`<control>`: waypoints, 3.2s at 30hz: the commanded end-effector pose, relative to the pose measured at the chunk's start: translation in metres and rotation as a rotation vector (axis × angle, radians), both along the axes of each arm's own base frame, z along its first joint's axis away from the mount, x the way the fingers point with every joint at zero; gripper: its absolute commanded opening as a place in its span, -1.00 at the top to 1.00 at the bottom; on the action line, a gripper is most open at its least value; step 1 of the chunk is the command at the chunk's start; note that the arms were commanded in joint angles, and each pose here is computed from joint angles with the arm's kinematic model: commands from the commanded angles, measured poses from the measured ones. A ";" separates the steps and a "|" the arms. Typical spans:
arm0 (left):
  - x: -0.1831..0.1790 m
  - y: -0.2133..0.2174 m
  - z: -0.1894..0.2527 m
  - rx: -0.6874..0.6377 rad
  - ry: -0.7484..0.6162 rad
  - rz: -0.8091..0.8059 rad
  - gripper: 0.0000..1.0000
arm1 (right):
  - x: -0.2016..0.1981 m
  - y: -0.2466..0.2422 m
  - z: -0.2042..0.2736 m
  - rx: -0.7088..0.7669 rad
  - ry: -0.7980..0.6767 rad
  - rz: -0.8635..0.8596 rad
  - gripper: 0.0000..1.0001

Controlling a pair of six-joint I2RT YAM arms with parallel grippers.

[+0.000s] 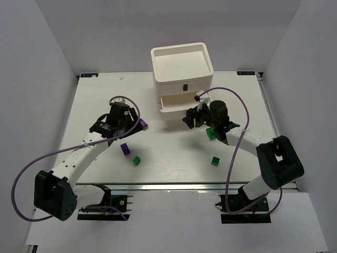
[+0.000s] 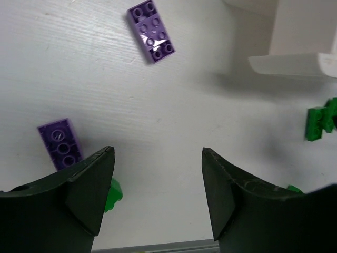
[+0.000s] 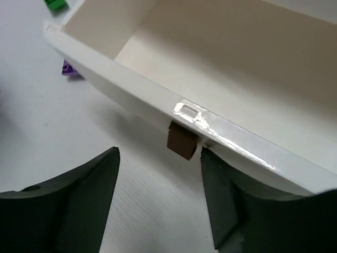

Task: Sort the legos into containers by color

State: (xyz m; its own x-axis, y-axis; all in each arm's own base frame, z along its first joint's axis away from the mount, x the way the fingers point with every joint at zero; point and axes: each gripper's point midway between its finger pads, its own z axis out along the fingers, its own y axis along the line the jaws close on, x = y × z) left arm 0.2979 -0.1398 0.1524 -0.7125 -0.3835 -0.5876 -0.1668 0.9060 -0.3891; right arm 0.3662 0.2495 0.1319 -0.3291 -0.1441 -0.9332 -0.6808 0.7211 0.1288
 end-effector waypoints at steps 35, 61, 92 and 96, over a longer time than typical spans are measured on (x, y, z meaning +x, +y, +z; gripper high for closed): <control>-0.020 0.056 -0.122 0.313 0.318 0.237 0.13 | -0.070 0.014 0.085 0.007 -0.279 0.618 -0.30; 0.110 -0.158 0.123 0.111 -0.540 -0.957 0.81 | -0.028 -0.021 0.145 0.086 -0.244 0.440 0.81; 0.084 -0.037 0.200 0.137 -0.556 -0.186 1.00 | -0.054 0.060 0.082 -0.164 -0.249 0.764 0.14; 0.027 0.009 0.172 0.043 -0.465 0.016 0.73 | -0.058 0.109 0.069 -0.188 -0.200 0.798 0.68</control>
State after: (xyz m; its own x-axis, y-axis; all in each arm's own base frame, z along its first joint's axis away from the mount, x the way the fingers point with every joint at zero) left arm 0.3507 -0.1658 0.3518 -0.3255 -0.1880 -0.9267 0.2314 0.9344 -0.2708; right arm 0.3035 0.3338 0.2022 0.1009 -0.3871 -0.9165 -0.9940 -0.0001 -0.1094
